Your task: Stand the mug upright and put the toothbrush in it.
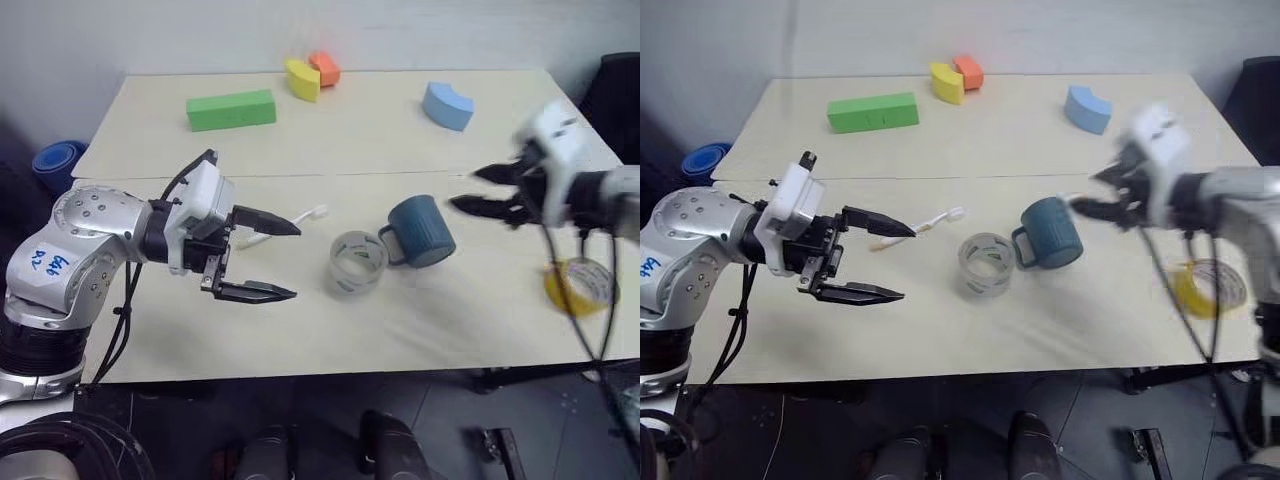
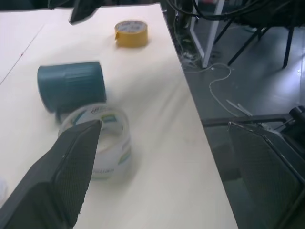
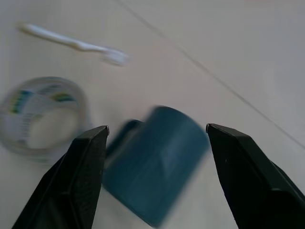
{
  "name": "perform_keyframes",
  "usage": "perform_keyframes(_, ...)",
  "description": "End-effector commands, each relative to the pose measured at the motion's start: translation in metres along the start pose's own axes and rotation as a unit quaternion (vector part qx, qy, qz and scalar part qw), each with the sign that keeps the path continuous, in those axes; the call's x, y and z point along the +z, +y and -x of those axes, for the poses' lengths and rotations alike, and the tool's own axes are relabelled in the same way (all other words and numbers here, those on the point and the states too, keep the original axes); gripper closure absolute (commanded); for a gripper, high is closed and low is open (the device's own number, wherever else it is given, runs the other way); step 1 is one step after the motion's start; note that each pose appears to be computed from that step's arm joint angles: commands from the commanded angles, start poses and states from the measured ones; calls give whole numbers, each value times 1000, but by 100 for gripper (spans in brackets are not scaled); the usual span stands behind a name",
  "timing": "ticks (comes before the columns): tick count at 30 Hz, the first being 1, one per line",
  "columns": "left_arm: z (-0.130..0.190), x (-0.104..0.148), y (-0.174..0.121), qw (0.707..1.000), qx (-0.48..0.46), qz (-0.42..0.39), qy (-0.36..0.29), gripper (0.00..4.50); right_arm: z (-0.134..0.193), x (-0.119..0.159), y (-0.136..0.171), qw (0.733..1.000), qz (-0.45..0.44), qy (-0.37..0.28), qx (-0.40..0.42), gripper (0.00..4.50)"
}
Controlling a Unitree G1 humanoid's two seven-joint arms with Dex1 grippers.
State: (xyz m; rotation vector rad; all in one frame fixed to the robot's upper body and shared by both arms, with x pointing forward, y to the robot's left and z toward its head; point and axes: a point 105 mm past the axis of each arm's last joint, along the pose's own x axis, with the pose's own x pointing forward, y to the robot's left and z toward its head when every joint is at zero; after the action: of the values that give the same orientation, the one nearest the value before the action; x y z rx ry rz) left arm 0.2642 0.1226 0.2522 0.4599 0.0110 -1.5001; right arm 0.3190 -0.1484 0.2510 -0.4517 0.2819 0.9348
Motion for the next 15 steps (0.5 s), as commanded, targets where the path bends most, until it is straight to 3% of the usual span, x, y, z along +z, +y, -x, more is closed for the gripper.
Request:
perform_keyframes(1, 10, 10, 3, 1000, 17, -25, 3, 0, -10, 9, 35, 993, 72, 14, 90, 110)
perform_keyframes(5, 13, 9, 3, 999, 25, -27, 10, 0, -32, 1, 52, 975, 151, 48, 155, 110)
perform_keyframes(9, 14, 7, 2, 999, 29, -29, 17, 0, -33, -6, 65, 953, 189, 74, 227, 110)
perform_keyframes(15, 15, 8, 0, 999, 39, -28, 16, 0, -58, -16, 62, 942, 236, 99, 219, 110)
